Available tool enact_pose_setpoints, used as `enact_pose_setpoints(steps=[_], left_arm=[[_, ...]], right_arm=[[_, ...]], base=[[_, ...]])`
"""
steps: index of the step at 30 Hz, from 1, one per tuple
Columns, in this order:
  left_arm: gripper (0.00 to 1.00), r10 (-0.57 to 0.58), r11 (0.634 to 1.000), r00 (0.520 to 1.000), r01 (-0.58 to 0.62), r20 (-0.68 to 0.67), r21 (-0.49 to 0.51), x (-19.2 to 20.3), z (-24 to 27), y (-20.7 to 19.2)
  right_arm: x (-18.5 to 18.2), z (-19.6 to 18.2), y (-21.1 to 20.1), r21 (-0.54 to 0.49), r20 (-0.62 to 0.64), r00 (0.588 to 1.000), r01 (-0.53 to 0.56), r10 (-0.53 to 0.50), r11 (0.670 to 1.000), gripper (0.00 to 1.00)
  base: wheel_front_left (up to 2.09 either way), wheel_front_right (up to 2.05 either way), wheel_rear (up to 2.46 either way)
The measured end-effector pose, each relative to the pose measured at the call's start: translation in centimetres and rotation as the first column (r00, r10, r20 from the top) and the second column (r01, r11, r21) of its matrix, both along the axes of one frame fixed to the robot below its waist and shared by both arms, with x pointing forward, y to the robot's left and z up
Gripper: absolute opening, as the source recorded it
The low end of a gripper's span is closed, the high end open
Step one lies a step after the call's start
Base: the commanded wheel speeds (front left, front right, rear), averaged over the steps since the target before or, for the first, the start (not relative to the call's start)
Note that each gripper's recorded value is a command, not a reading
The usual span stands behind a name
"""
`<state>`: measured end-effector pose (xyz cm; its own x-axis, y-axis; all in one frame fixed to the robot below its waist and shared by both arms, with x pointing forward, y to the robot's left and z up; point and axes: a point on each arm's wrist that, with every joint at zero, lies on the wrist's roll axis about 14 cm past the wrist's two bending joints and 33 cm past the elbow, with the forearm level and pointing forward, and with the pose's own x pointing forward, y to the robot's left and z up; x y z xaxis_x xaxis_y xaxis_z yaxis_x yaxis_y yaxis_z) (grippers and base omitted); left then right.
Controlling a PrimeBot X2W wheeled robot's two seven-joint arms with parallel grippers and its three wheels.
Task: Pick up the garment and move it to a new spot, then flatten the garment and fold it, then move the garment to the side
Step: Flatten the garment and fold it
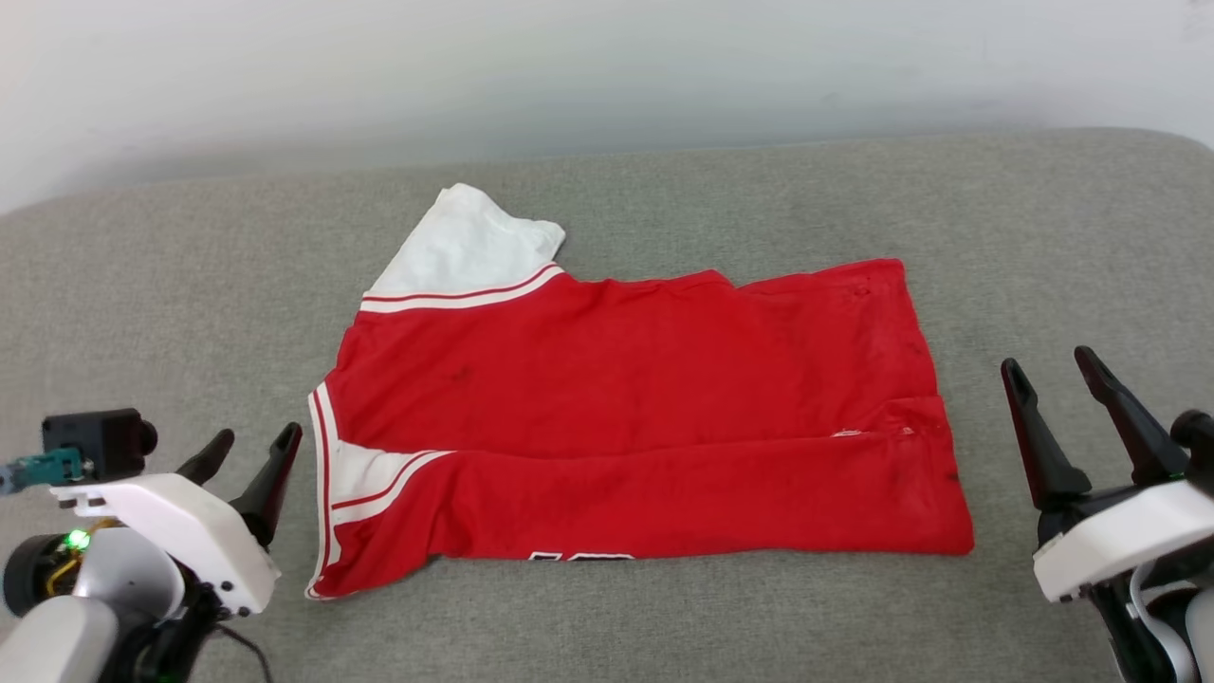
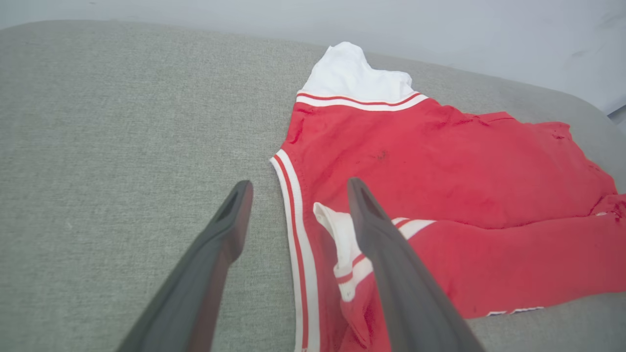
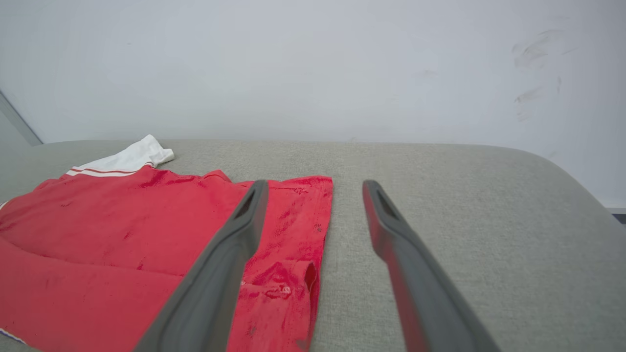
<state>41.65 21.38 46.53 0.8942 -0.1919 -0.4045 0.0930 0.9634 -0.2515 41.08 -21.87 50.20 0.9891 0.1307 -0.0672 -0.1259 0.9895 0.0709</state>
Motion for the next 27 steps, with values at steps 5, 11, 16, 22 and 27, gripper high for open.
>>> enact_pose_setpoints(steps=[5,11,16,22,27], left_arm=[[1.0,-0.095,0.994,0.988,0.1,-0.121,0.037,-1.1,0.6,-0.7],[1.0,-0.167,0.983,0.915,0.185,-0.368,0.013,-3.6,-2.6,-1.7],[1.0,-0.183,0.981,0.826,0.19,-0.532,-0.043,-5.2,-6.2,-2.3],[1.0,-0.193,0.981,0.754,0.164,-0.628,-0.105,-5.7,-9.5,-3.2],[0.0,-0.198,0.98,0.742,0.134,-0.64,-0.147,-5.5,-10.2,-3.7]], right_arm=[[-2.0,1.7,0.1,0.005,0.039,0.999,0.03,-0.03,1.0,1.0],[-3.0,2.4,0.6,0.013,0.035,0.998,0.043,-0.044,0.999,1.0],[-2.9,1.6,0.7,0.022,0.004,0.999,0.054,-0.054,0.998,1.0],[-2.7,0.2,0.1,0.034,-0.045,0.996,0.079,-0.078,0.996,1.0],[-2.9,-0.5,-1.5,0.046,-0.094,0.989,0.115,-0.11,0.992,1.0]], base=[[0.0,0.0,0.0],[0.0,0.0,0.0],[0.0,0.0,0.0],[0.0,0.0,0.0],[0.0,0.0,0.0]])
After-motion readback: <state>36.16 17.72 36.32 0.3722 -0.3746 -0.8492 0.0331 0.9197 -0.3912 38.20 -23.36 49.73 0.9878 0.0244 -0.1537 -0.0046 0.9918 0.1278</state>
